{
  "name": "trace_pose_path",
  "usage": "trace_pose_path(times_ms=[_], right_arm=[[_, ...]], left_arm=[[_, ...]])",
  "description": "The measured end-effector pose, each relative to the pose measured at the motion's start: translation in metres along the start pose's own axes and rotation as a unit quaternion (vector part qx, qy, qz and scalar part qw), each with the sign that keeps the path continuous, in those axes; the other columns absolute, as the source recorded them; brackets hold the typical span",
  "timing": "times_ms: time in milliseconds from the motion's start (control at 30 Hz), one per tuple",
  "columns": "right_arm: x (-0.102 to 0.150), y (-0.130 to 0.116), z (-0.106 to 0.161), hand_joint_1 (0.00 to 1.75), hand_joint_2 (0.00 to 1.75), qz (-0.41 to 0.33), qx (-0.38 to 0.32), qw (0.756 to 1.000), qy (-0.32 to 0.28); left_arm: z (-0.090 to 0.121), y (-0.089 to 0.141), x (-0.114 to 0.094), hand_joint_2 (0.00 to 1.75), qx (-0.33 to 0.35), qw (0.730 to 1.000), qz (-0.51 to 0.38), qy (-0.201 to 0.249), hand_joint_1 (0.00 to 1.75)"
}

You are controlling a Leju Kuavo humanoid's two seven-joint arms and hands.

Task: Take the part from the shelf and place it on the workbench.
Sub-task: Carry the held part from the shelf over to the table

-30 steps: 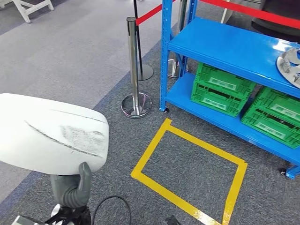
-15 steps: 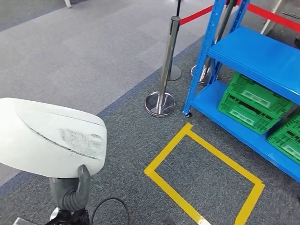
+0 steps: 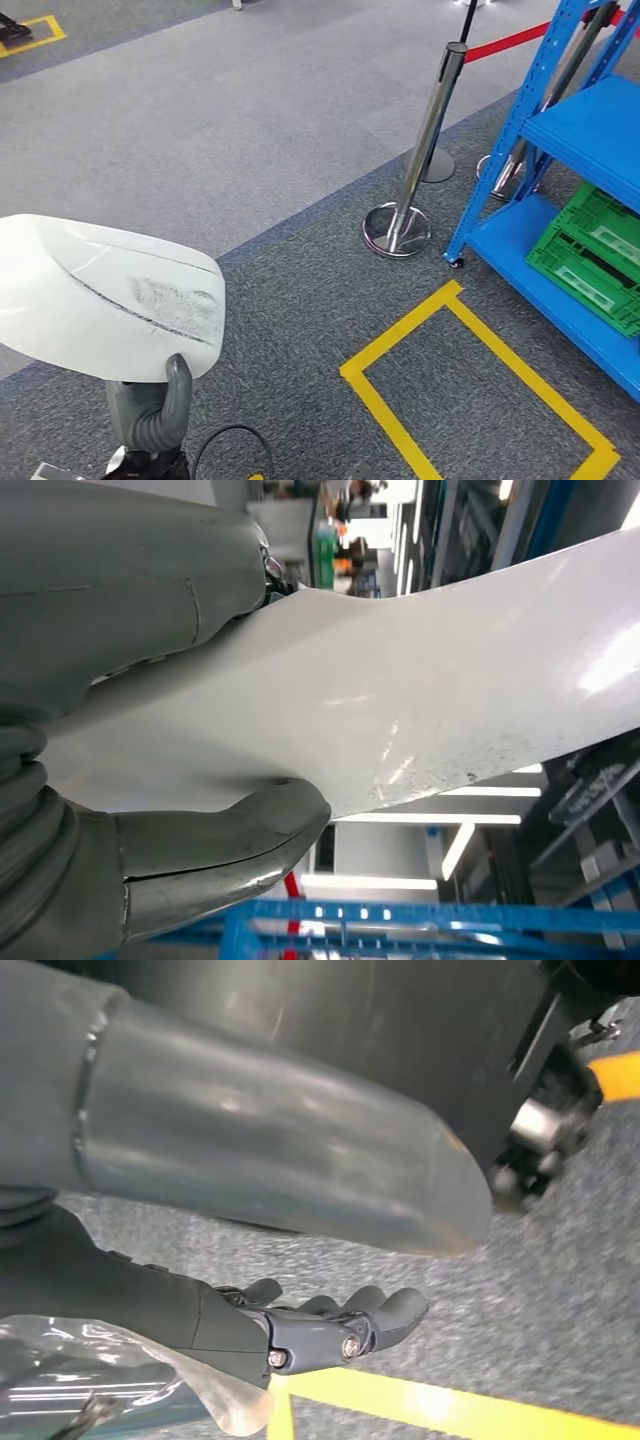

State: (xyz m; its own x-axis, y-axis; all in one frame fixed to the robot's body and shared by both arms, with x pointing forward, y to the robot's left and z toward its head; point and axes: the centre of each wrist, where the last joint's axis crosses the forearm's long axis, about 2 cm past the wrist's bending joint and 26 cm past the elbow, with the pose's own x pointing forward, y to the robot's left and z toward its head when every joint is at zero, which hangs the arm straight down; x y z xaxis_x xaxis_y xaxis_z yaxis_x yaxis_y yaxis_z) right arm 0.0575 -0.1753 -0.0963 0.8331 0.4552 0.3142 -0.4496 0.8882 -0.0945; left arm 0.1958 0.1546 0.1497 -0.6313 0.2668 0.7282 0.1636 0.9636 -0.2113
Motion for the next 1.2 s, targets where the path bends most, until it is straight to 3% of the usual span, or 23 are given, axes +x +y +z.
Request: trace_pose_path(times_ms=[867,1200], right_arm=[[-0.004,0.004,0.001,0.00,0.00,-0.012,0.004,1.000,-0.002],[-0.005,0.006,0.002,0.00,0.00,-0.024,0.004,1.000,-0.005]], left_arm=[[0.000,0.001,-0.010,1.75,0.014,0.999,-0.037,0.011,1.75],[0.010,0.010,-0.009,1.75,0.030,0.997,-0.064,0.022,1.75]])
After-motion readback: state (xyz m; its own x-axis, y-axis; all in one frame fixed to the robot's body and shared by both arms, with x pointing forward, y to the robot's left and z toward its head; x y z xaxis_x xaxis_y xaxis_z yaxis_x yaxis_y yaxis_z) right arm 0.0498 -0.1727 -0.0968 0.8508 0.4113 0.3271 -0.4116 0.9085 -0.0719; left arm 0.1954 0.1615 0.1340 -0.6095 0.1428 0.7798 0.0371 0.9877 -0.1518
